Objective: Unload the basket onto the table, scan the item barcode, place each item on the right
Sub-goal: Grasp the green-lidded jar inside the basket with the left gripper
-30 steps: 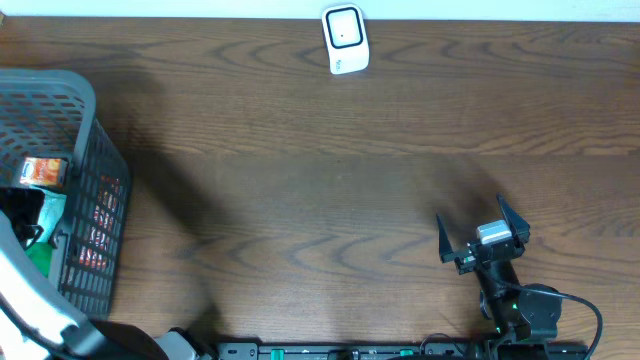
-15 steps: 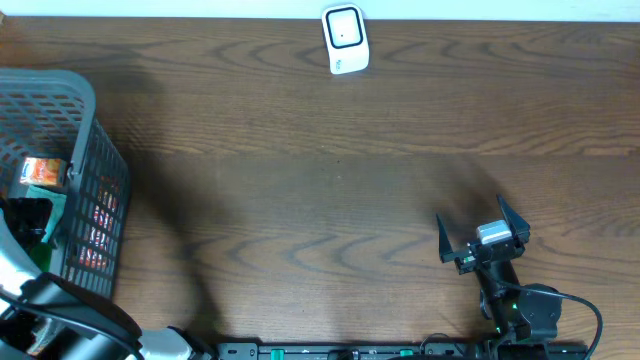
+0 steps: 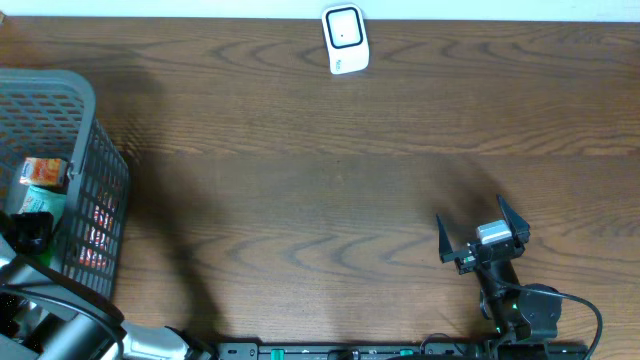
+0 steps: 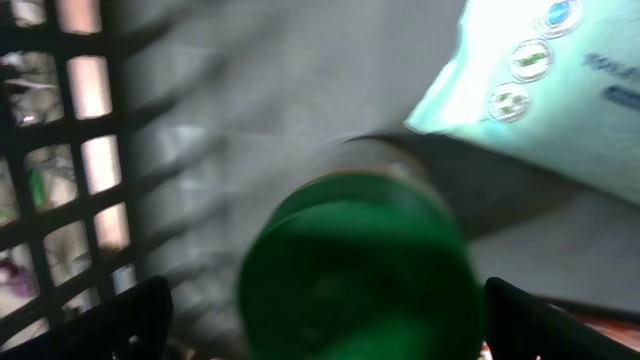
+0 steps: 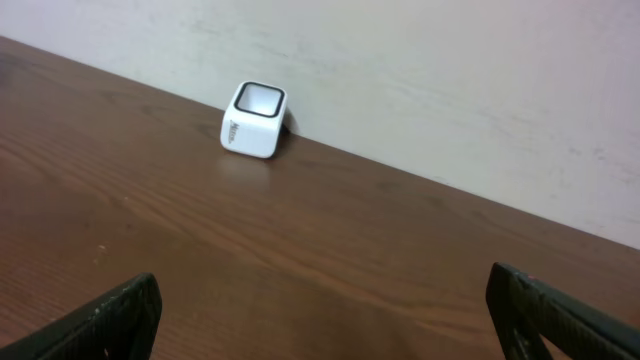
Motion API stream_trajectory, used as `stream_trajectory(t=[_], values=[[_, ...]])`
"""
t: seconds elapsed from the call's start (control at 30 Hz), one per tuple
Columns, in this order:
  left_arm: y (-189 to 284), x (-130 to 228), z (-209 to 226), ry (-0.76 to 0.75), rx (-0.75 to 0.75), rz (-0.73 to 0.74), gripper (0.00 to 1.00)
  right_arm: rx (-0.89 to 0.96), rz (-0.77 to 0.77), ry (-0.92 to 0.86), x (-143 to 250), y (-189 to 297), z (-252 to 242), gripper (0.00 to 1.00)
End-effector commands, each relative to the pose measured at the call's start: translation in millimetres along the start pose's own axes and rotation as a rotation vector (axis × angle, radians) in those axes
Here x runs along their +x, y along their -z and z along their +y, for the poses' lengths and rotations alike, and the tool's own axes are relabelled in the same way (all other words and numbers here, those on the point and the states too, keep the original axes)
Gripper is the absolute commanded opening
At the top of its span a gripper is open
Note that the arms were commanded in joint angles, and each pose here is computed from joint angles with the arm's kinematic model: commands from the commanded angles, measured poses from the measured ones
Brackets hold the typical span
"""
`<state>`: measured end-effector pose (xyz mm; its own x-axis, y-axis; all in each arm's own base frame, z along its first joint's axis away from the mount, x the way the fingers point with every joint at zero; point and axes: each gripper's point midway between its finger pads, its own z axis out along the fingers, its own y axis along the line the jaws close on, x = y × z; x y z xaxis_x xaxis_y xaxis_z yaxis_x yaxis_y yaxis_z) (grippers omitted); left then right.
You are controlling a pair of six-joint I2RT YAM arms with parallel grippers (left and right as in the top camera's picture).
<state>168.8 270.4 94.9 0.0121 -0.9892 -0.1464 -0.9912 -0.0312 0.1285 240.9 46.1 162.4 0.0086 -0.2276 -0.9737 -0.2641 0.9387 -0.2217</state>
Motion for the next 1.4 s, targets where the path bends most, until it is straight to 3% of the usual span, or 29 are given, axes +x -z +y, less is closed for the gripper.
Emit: stream_trajectory(t=[0.0, 0.53, 0.7, 0.83, 1.1, 1.37], values=[[-10, 8, -13, -0.062, 0.054, 0.061, 0.98, 0.012, 0.004, -0.016, 1, 0, -2, 0.99], [-56, 16, -17, -0.102, -0.022, 0.161, 0.97, 0.012, 0.004, -0.016, 1, 0, -2, 0.99], [-55, 16, -17, -0.118, -0.020, 0.161, 0.72, 0.012, 0.004, -0.016, 1, 0, -2, 0.99], [-44, 14, -16, -0.118, -0.011, 0.151, 0.68, 0.012, 0.004, -0.016, 1, 0, -2, 0.99], [33, 5, -40, -0.129, 0.220, 0.106, 0.68, 0.012, 0.004, -0.016, 1, 0, -2, 0.99], [181, 10, -65, -0.163, 0.696, -0.067, 0.68, 0.012, 0.004, -0.016, 1, 0, -2, 0.99]])
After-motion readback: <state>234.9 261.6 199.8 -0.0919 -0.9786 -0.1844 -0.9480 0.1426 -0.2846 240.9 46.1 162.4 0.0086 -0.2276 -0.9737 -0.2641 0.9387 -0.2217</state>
